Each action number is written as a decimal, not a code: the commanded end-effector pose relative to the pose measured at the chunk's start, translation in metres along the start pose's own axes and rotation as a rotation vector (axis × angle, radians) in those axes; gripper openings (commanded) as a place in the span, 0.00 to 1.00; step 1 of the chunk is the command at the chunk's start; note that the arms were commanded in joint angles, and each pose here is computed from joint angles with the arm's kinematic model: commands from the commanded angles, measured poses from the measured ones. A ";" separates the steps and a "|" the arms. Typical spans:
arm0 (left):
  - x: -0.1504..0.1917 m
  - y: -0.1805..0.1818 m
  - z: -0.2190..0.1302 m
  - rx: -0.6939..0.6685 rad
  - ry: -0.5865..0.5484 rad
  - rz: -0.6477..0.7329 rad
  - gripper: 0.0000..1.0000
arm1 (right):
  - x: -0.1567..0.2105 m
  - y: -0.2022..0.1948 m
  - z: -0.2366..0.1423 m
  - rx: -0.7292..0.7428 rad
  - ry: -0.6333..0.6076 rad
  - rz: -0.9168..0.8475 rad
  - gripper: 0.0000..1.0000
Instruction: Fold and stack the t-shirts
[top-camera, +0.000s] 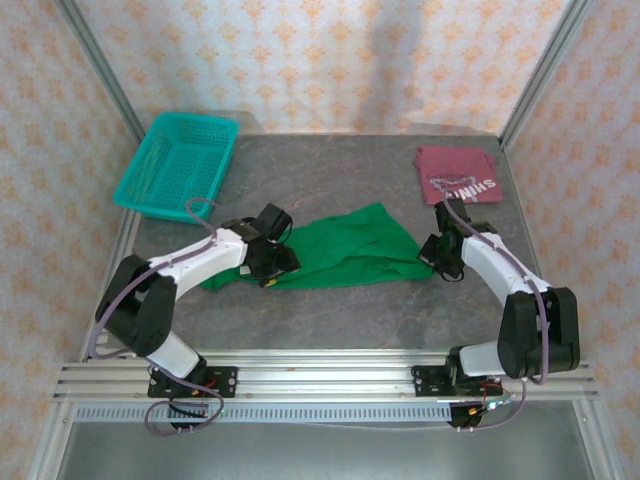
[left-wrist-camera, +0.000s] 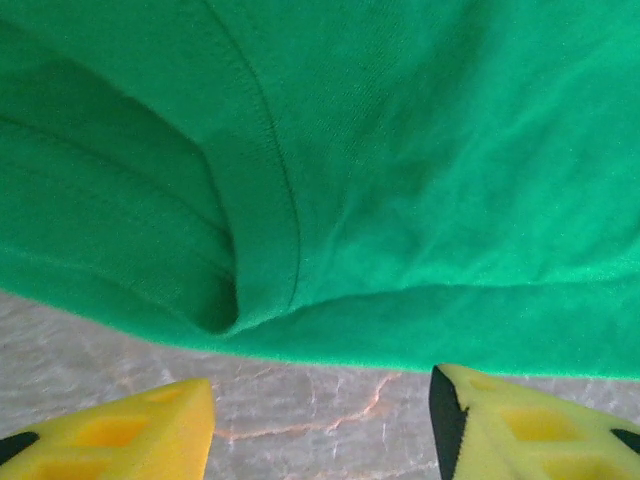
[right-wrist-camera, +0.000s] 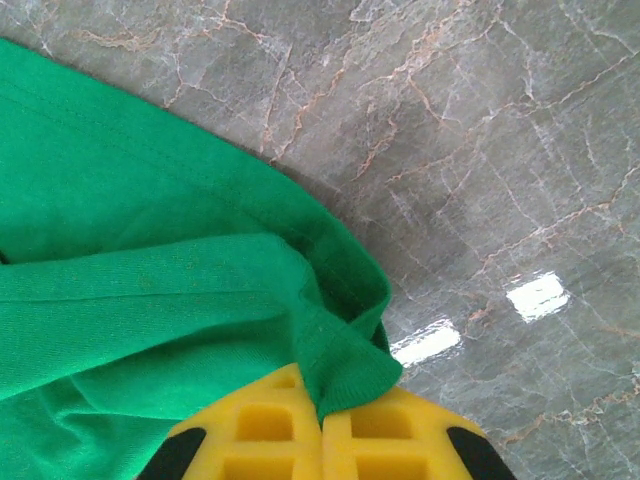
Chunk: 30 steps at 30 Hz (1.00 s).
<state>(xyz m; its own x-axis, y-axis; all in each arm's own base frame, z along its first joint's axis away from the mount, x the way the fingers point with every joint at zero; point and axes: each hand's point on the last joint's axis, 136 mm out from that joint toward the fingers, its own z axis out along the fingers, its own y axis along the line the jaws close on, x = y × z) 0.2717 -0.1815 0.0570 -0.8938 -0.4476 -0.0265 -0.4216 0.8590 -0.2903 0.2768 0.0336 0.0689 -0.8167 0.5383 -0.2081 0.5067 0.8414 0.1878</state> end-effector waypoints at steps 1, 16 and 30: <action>-0.007 -0.007 0.002 -0.019 -0.011 -0.002 0.55 | 0.000 -0.002 0.001 0.008 0.004 -0.005 0.00; -0.042 0.011 0.023 -0.220 -0.127 0.036 0.37 | 0.007 -0.006 0.007 0.011 0.022 0.001 0.00; -0.049 0.002 0.014 -0.205 -0.148 0.121 0.00 | 0.006 -0.016 -0.007 0.048 -0.014 0.001 0.11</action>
<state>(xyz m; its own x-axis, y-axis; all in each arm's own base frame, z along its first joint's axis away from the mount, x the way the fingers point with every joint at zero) 0.3084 -0.1647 0.0226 -0.9136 -0.3848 -0.1314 -0.3770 0.9227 -0.0807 0.2705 0.0326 0.0656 -0.8190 0.5372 -0.2019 0.5080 0.8423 0.1802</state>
